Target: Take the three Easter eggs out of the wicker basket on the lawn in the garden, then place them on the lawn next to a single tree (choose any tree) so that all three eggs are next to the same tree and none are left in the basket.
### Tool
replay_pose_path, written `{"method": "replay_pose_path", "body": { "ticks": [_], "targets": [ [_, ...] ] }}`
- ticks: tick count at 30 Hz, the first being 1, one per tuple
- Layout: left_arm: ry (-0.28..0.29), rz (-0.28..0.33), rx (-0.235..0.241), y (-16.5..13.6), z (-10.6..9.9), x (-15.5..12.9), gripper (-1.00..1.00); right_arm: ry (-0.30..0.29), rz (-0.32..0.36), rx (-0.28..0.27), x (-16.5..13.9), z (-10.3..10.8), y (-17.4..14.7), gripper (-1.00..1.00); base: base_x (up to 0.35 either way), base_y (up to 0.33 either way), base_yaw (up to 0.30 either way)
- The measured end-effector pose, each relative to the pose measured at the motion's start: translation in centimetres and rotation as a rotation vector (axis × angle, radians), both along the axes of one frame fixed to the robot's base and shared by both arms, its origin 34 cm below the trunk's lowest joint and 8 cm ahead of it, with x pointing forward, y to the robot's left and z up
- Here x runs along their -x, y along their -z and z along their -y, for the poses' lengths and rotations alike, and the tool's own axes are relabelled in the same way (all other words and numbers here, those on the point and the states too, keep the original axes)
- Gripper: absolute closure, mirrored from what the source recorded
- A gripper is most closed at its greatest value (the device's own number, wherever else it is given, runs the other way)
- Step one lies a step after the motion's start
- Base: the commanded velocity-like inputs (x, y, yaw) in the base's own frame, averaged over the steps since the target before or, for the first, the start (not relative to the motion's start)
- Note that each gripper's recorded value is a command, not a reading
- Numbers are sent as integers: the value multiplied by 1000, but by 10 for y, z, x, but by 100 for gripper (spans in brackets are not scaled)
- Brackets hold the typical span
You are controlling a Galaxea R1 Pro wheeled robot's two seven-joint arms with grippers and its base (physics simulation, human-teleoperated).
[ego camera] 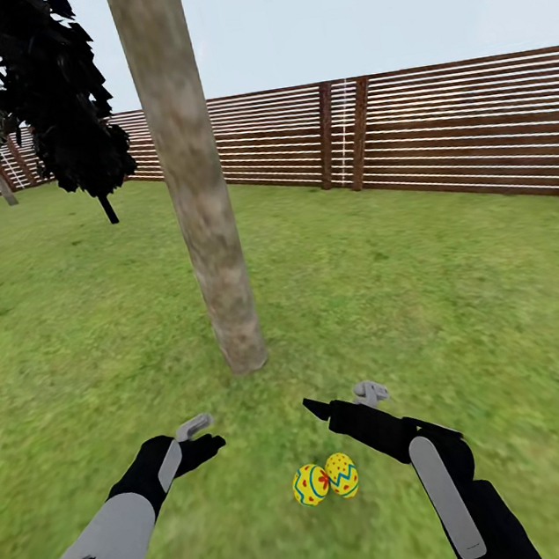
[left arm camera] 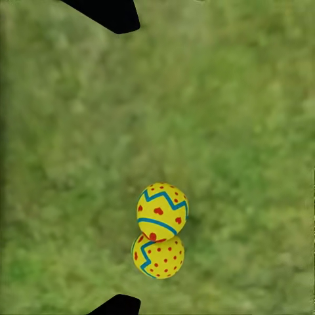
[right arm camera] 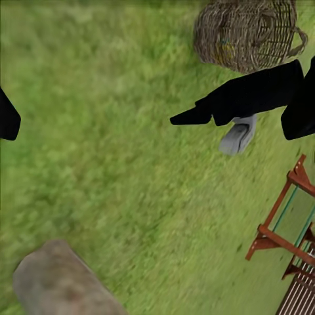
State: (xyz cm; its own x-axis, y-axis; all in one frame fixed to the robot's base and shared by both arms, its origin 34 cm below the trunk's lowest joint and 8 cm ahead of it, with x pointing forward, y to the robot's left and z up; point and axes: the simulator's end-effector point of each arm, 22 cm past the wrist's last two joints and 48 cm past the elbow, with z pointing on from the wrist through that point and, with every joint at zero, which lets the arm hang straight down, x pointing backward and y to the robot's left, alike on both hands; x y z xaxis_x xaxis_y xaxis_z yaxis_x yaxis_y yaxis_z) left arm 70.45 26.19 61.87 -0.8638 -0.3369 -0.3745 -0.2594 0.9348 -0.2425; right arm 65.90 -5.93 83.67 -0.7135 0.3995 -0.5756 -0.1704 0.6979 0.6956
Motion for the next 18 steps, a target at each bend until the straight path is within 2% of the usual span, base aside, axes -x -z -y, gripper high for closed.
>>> {"method": "replay_pose_path", "body": {
  "ticks": [6, 13, 18],
  "targets": [
    [1, 0, -1, 0, 0, 0, -100, -1, 0, -1, 0, -1, 0, -100, -25, 26, 249],
    [1, 0, 0, 0, 0, 0, -100, -1, -1, 0, 0, -1, 0, -100, -192, 189, 284],
    [1, 2, 0, 0, 0, 0, -100, -1, 0, 0, 0, -1, 0, -100, -88, 66, 288]
  ]
}}
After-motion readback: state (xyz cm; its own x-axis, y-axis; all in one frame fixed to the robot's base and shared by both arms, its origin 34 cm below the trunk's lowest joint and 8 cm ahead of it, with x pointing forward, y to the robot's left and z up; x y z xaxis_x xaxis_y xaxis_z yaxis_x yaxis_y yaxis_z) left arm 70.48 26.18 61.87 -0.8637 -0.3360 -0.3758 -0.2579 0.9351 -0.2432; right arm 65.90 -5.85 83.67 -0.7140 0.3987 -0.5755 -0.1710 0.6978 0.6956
